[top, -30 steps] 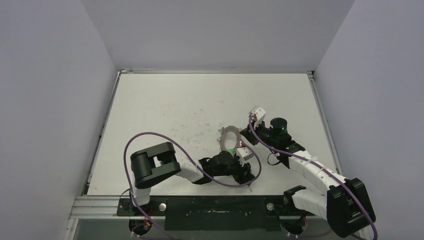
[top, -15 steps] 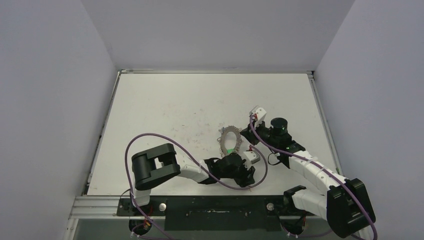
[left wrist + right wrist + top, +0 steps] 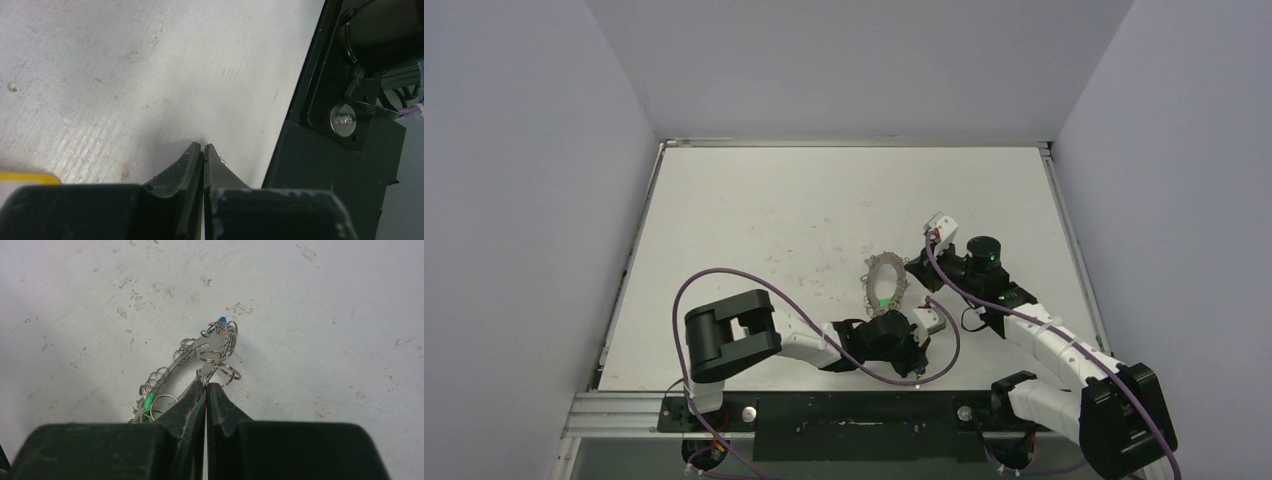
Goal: Put the keys on the keyring
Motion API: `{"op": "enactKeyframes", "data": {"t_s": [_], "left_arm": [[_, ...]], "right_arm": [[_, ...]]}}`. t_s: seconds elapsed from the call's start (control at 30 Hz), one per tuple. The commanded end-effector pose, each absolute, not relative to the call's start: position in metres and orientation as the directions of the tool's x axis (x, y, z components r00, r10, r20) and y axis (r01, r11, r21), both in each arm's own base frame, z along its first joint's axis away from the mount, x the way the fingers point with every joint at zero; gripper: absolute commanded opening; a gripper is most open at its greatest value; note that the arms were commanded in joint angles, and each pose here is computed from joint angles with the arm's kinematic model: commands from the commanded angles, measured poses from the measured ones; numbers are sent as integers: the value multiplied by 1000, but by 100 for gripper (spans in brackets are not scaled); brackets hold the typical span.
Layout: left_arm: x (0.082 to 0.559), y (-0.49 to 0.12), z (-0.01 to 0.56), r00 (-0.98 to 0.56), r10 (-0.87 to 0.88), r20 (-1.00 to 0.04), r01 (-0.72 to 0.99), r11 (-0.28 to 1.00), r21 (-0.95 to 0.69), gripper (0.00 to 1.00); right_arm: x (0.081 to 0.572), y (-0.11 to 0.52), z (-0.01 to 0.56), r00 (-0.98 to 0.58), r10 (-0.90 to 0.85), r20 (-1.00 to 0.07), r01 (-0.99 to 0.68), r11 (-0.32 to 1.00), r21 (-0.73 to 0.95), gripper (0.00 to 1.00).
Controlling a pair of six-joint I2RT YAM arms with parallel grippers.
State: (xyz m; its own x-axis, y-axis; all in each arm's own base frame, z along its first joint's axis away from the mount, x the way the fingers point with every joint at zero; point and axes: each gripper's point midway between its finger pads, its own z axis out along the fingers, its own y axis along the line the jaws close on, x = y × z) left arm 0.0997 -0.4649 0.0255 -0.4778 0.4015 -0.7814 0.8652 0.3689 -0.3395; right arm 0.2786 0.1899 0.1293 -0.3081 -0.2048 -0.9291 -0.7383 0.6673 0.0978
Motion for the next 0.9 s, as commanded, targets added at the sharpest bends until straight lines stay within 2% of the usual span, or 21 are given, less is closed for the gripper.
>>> {"op": "enactKeyframes", "data": {"t_s": [0.0,0.27,0.47,0.6,0.87], "left_arm": [[104,-461,52,-453,360,-816,874,361,-326,0],[116,-436,87,-509,209,-835,841,327,-430,0],[133,-394,110,-540,101,-836,807,347,-479,0],[149,-353,121,-551,46,-833,775,397,-491,0],[161,-266,139,-551,13,-835,674,597,-435,0]], "right_arm": [[282,194,155,-245,-165,-955,-754,652,81,0],[278,198,158,-254,-176,-951,-773,628,90,0],[274,200,157,-272,-229,-935,-777,625,73,0],[270,205,155,-269,-260,-927,-786,616,55,0],[259,225,147,-262,-381,-887,-816,578,-8,0]]}}
